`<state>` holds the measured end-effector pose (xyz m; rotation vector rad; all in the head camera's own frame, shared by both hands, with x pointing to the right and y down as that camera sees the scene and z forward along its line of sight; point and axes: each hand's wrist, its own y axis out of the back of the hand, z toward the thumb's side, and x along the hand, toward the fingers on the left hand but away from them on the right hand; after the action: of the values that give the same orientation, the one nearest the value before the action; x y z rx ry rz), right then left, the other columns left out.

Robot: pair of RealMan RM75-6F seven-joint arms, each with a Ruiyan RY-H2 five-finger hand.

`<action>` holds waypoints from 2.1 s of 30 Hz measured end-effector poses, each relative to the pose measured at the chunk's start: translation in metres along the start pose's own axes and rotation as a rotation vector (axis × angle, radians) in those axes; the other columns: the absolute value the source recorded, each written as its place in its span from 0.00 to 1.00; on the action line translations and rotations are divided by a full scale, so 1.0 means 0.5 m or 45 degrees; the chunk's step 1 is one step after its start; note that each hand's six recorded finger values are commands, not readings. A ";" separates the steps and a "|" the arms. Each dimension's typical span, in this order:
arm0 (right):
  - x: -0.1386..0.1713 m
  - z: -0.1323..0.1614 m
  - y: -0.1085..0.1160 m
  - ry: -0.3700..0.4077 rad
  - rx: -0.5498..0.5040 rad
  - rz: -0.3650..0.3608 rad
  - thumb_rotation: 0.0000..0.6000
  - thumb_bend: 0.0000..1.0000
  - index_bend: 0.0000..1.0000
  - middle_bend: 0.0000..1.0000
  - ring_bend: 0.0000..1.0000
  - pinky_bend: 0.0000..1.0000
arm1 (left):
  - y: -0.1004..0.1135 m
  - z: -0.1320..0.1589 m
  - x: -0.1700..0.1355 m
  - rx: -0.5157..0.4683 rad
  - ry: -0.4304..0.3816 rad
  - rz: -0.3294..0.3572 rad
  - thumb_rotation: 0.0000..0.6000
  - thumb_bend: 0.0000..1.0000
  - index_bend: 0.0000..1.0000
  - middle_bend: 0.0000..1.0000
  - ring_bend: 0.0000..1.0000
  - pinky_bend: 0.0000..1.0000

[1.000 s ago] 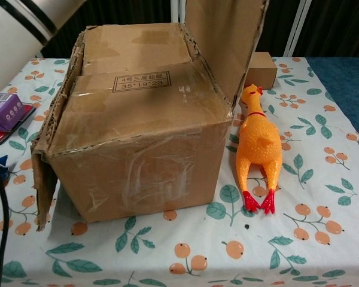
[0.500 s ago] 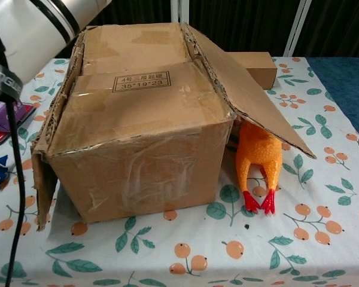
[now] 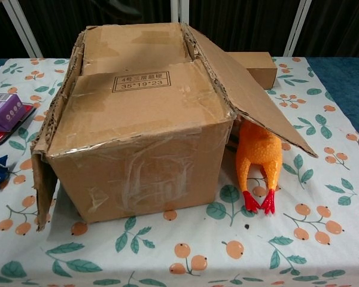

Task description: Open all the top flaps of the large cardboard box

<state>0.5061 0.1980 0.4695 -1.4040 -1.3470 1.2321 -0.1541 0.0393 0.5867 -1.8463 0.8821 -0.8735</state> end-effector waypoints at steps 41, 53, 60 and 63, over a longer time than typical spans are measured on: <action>0.006 -0.013 -0.008 -0.027 0.016 0.018 1.00 0.06 0.00 0.00 0.00 0.00 | -0.050 -0.023 0.022 0.494 -0.013 0.219 1.00 0.22 0.03 0.00 0.03 0.18; 0.009 -0.003 0.015 0.000 0.038 -0.006 1.00 0.08 0.00 0.00 0.00 0.00 | 0.045 -0.108 0.087 0.704 0.081 0.373 1.00 0.16 0.01 0.00 0.03 0.18; 0.015 -0.005 0.026 -0.013 0.048 -0.020 1.00 0.09 0.00 0.00 0.00 0.00 | 0.029 -0.213 0.152 0.792 0.233 0.290 1.00 0.09 0.00 0.00 0.03 0.18; 0.015 -0.006 0.028 -0.021 0.050 -0.025 1.00 0.09 0.00 0.00 0.00 0.00 | 0.021 -0.246 0.179 0.798 0.303 0.265 1.00 0.09 0.00 0.00 0.03 0.18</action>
<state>0.5116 0.2043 0.4555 -1.3534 -1.3376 1.2528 -0.2150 -0.0899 0.6403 -1.1086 0.8059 -1.0990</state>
